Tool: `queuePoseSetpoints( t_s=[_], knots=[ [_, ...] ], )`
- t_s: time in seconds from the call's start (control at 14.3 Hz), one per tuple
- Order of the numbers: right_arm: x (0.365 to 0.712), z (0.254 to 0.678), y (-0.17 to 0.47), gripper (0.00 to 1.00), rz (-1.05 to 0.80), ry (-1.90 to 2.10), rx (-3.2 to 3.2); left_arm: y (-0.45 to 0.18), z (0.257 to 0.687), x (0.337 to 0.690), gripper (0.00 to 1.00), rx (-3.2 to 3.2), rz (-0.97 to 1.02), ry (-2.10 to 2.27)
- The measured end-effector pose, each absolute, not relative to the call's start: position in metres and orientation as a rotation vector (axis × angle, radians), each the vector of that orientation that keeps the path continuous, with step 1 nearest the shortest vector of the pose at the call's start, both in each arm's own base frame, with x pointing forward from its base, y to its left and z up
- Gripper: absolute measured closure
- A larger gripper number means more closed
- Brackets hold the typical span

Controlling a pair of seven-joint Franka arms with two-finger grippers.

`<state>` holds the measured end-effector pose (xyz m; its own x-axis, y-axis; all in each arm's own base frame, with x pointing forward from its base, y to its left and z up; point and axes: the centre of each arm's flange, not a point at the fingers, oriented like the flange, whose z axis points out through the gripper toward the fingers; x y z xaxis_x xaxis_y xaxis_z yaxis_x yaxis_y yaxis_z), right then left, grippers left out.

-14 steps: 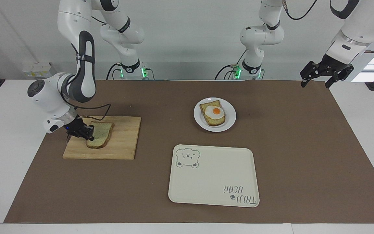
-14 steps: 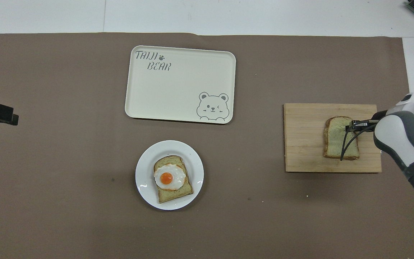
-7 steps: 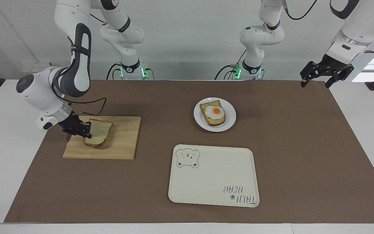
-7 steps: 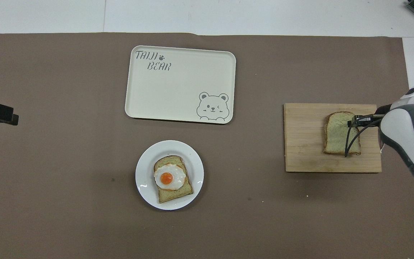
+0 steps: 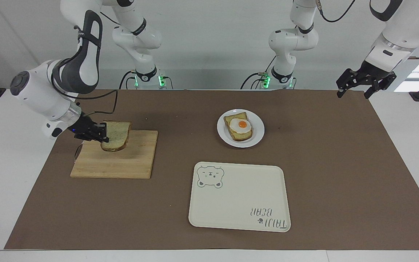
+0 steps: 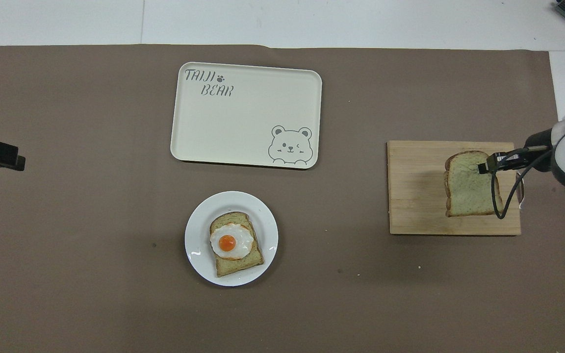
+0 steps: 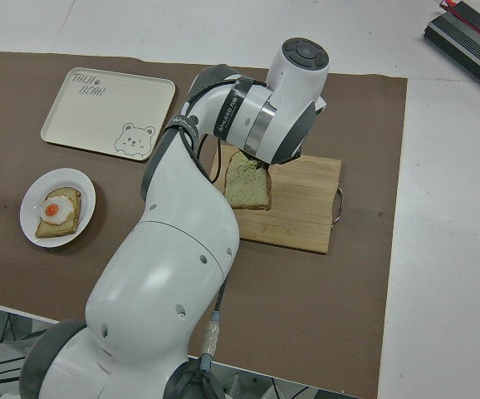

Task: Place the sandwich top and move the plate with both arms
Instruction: 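Carry the bread slice with the right gripper toward the egg toast plate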

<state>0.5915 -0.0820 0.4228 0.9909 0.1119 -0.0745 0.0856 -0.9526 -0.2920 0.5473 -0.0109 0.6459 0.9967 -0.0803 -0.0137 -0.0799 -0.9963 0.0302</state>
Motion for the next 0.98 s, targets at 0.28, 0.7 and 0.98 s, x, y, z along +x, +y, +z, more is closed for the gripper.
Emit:
queuePoseSetpoints(
  t_s=[0.28, 0.7, 0.98],
  knots=[
    [0.594, 0.423, -0.012, 0.85, 0.211, -0.115, -2.838, -0.011, 0.646, 0.547, 0.0, 3.109, -0.023, -0.125],
    [0.588, 0.425, 0.102, 0.85, 0.267, -0.037, -2.873, -0.011, 0.646, 0.547, 0.0, 3.109, -0.023, -0.125],
    [0.581, 0.427, 0.154, 0.85, 0.254, -0.012, -2.889, -0.011, 0.646, 0.547, 0.0, 3.109, -0.023, -0.125]
  ],
)
